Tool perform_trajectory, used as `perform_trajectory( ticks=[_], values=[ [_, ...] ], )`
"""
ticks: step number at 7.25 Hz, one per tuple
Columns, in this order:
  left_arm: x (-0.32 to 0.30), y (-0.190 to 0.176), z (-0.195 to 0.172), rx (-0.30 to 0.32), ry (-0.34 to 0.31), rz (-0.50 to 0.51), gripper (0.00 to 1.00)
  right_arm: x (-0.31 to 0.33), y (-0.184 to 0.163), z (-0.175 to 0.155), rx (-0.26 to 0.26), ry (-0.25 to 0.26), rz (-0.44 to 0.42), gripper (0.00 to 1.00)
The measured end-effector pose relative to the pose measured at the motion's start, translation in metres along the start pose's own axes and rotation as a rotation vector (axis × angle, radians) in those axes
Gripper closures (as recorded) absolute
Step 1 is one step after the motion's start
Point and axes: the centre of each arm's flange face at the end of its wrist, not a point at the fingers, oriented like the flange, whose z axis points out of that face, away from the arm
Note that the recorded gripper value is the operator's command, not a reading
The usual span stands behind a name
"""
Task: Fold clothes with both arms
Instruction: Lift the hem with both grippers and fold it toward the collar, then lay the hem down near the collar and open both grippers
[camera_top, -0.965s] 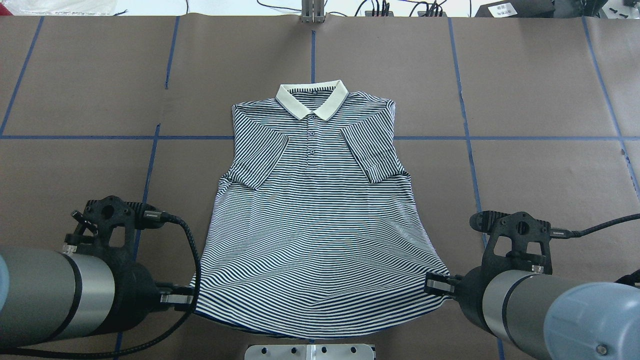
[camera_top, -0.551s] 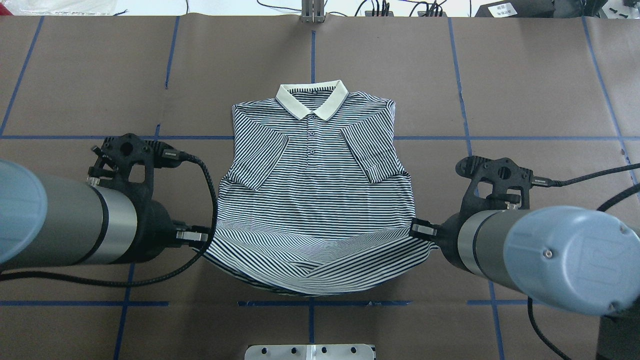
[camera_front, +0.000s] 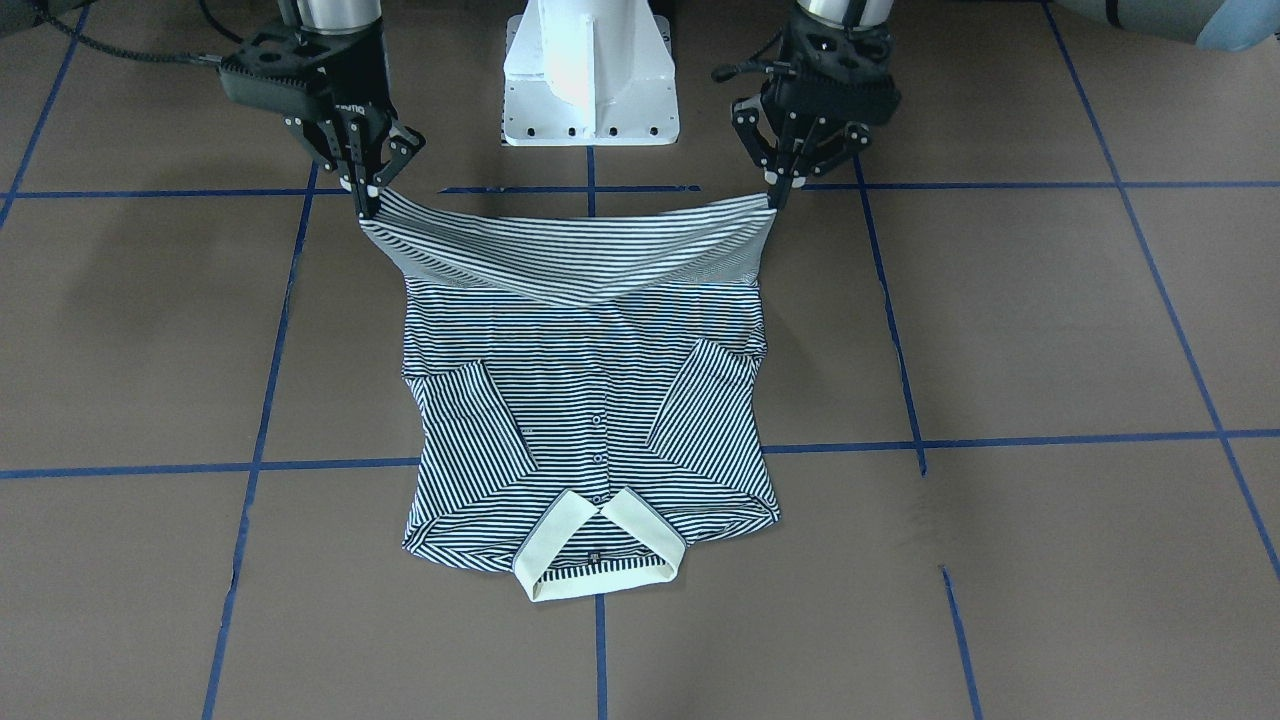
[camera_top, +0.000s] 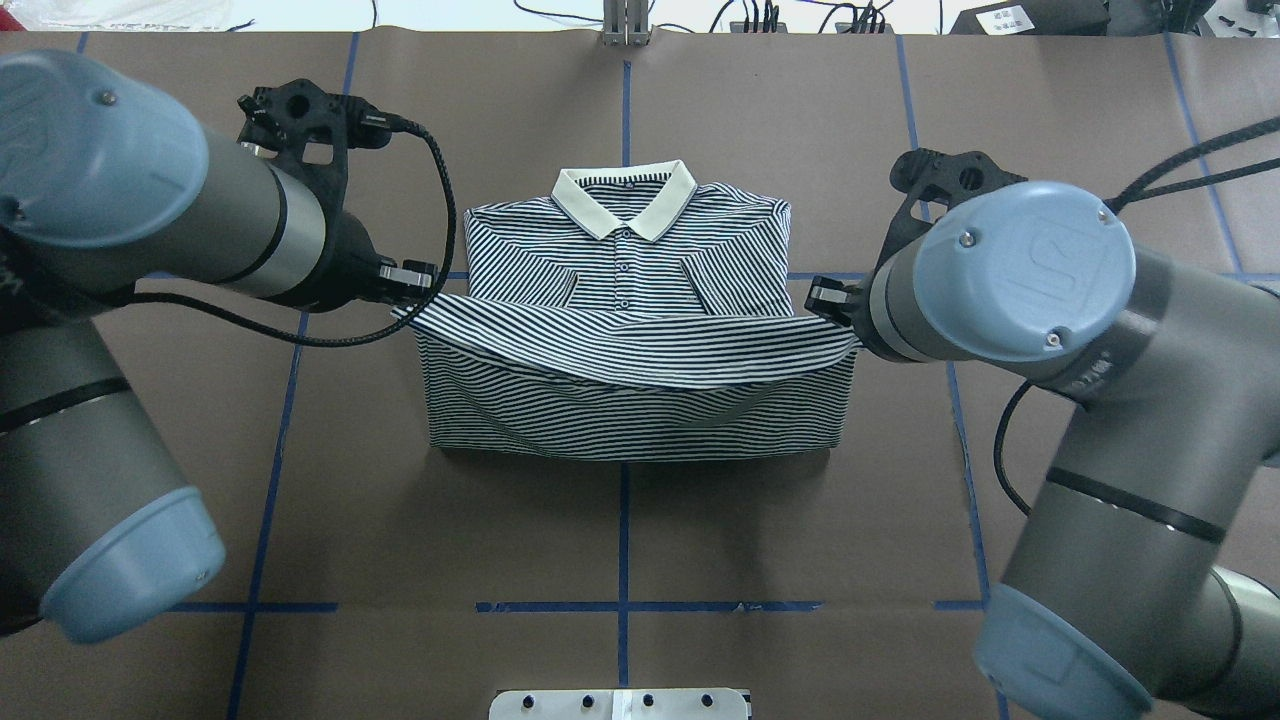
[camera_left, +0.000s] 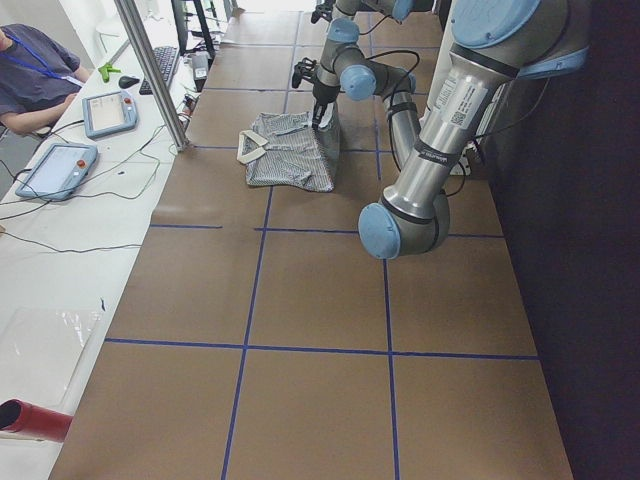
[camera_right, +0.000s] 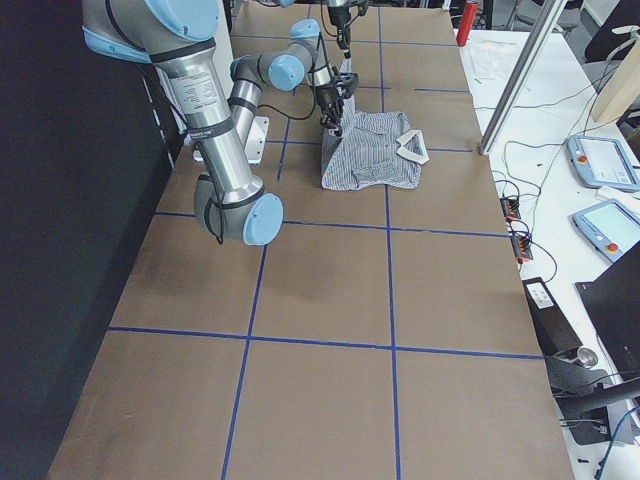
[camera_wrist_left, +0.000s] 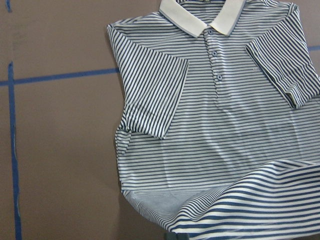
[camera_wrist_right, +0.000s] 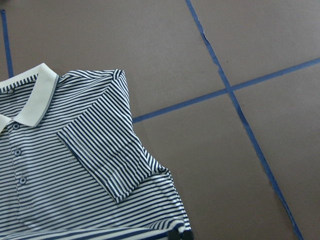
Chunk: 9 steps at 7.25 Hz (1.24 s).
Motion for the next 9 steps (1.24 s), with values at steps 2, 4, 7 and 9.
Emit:
perform_trajectory(
  ticks=[2, 4, 7, 9],
  values=[
    [-0.012, -0.065, 0.05, 0.032, -0.038, 0.003, 1.0, -0.029, -0.044, 0.064, 0.041, -0.024, 0.035, 1.0],
    [-0.029, -0.105, 0.12, 0.064, -0.032, 0.006, 1.0, -0.05, -0.083, 0.14, 0.072, -0.019, 0.032, 1.0],
    [-0.057, -0.121, 0.193, 0.068, -0.053, 0.0, 1.0, -0.06, -0.102, 0.217, 0.079, 0.0, 0.029, 1.0],
    [-0.066, -0.124, 0.231, 0.082, -0.071, -0.001, 1.0, -0.054, -0.103, 0.244, 0.075, 0.019, 0.027, 1.0]
  ],
)
